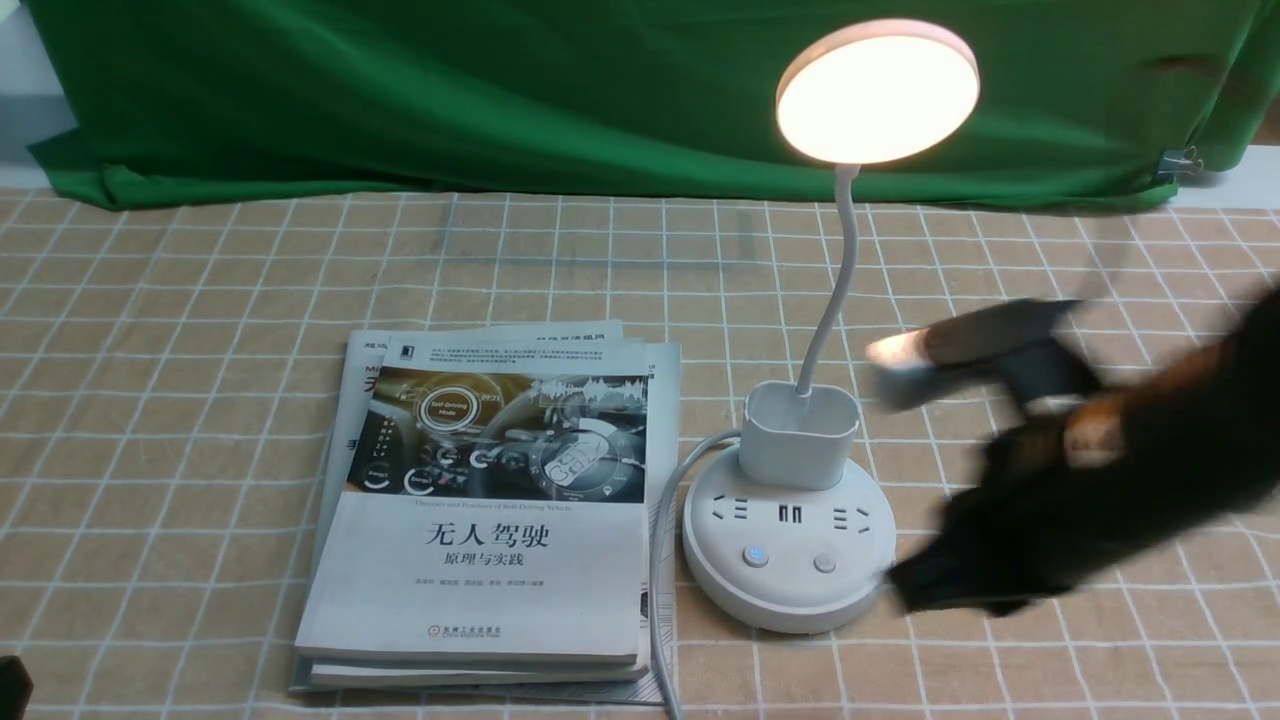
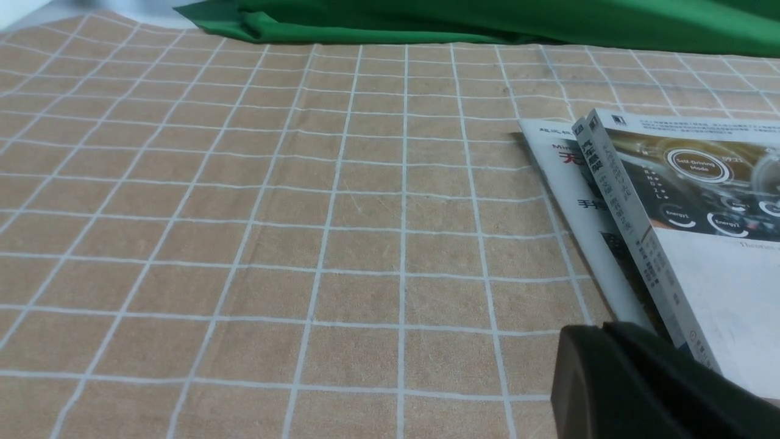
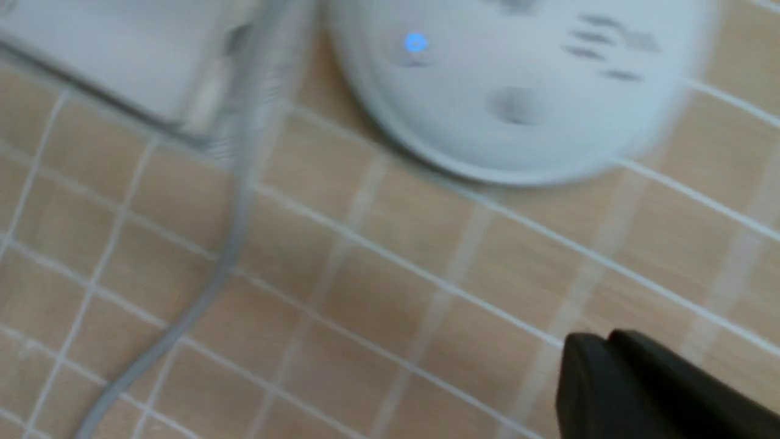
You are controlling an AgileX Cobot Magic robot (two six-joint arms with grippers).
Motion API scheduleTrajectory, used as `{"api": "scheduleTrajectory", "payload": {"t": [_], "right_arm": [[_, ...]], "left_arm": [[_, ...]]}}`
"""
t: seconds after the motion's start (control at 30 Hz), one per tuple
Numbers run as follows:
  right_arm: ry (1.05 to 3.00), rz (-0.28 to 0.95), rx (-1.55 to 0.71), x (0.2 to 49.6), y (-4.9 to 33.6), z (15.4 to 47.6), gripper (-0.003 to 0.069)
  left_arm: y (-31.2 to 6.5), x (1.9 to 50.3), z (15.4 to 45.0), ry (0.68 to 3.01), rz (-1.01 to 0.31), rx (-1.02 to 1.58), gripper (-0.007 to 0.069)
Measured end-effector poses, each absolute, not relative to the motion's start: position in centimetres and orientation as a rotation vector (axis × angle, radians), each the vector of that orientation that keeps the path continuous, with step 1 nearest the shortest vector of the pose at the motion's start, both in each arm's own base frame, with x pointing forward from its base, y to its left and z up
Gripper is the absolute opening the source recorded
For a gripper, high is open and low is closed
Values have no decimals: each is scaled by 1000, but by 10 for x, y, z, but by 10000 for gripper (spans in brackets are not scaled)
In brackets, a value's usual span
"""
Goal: Turn off the desk lamp on the light coffee tablecloth by hand.
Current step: 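Press the power button on the lamp base to turn the lamp off with the right gripper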
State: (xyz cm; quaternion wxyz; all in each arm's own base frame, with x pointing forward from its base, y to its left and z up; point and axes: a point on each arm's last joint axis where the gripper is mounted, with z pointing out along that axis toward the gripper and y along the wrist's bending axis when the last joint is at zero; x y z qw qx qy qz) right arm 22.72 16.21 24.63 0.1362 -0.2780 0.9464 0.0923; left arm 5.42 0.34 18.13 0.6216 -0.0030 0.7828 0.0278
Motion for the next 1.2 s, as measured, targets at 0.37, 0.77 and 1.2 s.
{"api": "scheduleTrajectory", "payload": {"t": [0.37,0.77,1.2], "right_arm": [[2776,219,-891,267,201,219,31],[2799,197,-812,285,195,210,31],[2873,174,-823,293,201,180,34]], "left_arm": [[3,54,181,1799,64,-7,4],[3,54,181,1799,64,-7,4],[3,54,181,1799,64,-7,4]]}}
